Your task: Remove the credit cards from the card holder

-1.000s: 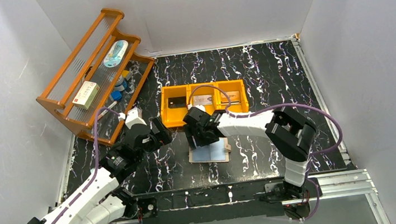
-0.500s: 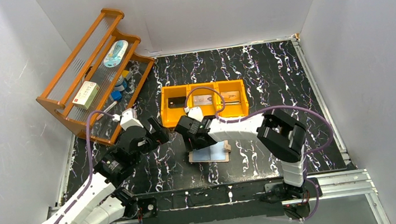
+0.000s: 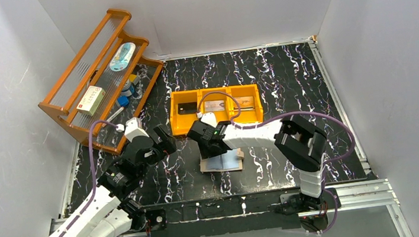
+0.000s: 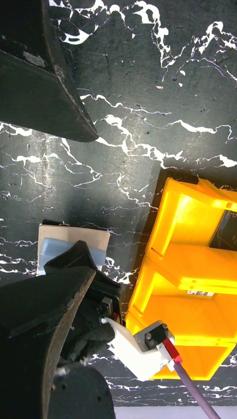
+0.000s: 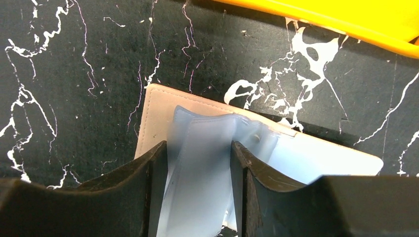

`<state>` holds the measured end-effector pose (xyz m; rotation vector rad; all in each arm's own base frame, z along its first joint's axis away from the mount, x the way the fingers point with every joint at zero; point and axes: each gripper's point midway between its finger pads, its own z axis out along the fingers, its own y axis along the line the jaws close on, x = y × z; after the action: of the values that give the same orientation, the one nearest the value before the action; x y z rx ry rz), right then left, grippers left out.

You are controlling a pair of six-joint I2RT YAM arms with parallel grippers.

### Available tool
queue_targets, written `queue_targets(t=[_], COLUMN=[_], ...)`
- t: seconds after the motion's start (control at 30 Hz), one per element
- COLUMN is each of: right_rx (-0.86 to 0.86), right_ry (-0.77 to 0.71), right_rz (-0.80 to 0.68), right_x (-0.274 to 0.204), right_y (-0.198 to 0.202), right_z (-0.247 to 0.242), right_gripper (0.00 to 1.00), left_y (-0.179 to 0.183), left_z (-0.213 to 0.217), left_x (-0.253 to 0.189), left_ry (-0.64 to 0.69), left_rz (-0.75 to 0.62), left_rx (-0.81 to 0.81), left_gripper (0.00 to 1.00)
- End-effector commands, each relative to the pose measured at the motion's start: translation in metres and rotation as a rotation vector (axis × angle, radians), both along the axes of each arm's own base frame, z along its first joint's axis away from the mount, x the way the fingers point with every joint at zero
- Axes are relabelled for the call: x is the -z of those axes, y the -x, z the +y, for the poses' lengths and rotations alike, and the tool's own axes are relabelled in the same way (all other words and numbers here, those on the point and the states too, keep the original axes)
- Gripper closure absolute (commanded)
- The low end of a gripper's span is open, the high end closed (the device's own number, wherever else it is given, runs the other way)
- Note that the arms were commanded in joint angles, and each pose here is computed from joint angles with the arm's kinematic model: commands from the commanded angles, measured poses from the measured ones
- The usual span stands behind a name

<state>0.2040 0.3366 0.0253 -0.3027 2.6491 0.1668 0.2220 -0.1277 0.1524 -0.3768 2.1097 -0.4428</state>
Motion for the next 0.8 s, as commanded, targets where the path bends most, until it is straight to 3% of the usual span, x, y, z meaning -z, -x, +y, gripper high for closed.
queue_targets(t=[0.0,0.27,0.47,0.7,0.77], right_rx=[-0.055,-0.078,-0.064,-0.093,-0.117], right_ry=[-0.105,-0.318,-0.427,-0.552,-0.578], right_rz=[0.110,0.189,0.203,0.219,0.222], right_x=[0.000,-0.017,-0.028,-0.046,-0.054], right_y=[0.017,0.016,0.014,0.013,0.014], right_z=[0.007,0.021,0.016,0.022,0.027], right_gripper=[0.62,0.61,0.72,0.68,0.61], left_y=[-0.002,-0.004,-0.004,-0.005,-0.005], left_z=[0.005,-0.003,-0.007,-0.011,-0.012], left_x=[0.000,0.004,0.008,0.011,0.012], left_ry=[-0.013,-0.008,-0.004,-0.001,-0.001], left_rz=[-0.002,0.020,0.033,0.042,0.047], left_rx=[-0.025,0.000,0.012,0.023,0.029], left_gripper=[0.04,0.04,0.04,0.04,0.04])
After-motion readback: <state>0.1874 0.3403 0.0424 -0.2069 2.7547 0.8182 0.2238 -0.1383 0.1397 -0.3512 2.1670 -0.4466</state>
